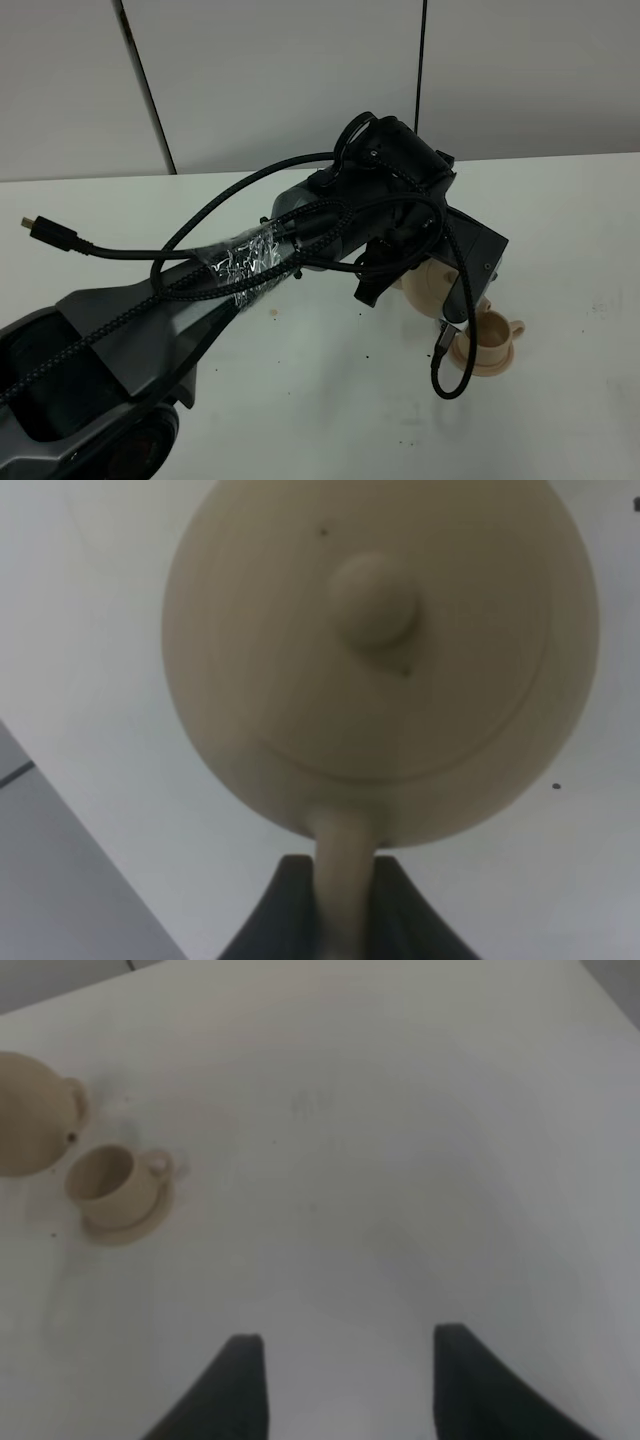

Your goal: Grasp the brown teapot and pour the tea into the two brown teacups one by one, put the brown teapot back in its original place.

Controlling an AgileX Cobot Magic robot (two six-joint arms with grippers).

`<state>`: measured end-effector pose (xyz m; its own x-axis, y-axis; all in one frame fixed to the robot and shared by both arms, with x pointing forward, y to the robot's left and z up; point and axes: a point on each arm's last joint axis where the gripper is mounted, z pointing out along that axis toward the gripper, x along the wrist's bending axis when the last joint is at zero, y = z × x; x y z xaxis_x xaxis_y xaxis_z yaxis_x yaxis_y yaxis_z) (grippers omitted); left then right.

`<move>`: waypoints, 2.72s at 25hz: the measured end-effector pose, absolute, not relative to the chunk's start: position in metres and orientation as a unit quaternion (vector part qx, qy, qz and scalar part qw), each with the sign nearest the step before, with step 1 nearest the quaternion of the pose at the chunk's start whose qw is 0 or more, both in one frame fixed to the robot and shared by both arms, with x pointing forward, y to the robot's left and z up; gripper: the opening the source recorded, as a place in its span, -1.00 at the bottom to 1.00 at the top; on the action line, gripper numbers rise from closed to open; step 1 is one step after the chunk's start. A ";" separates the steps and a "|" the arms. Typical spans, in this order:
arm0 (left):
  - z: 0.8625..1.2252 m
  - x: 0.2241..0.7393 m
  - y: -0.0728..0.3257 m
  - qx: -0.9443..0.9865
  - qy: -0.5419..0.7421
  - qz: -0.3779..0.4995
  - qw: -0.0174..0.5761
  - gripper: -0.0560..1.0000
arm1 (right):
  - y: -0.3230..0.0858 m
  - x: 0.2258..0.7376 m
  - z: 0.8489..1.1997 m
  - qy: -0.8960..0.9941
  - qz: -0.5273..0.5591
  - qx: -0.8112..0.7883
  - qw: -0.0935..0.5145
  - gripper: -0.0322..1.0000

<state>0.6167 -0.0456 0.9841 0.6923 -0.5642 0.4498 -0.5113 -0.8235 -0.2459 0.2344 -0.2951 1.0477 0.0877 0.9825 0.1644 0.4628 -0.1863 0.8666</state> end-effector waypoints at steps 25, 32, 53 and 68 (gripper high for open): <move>0.988 0.607 -0.058 -0.882 0.361 -0.286 0.100 -0.57 | -0.295 0.234 1.048 0.547 0.396 0.660 0.328 -0.20; 0.989 0.605 -0.059 -0.874 0.371 -0.292 0.117 -0.57 | -0.295 0.234 1.048 0.547 0.396 0.660 0.328 -0.20; 0.992 0.596 -0.069 -0.852 0.399 -0.306 0.144 -0.57 | -0.295 0.234 1.048 0.547 0.396 0.660 0.328 -0.20; 0.994 0.595 -0.069 -0.841 0.410 -0.311 0.169 -0.57 | -0.295 0.234 1.048 0.547 0.396 0.660 0.328 -0.20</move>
<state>0.5952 -0.0687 0.9943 0.4707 -0.7944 0.3839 -0.5839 -0.6067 -0.5395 0.2344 -0.2951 1.0477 0.0873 0.9826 0.1640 0.4629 -0.1858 0.8667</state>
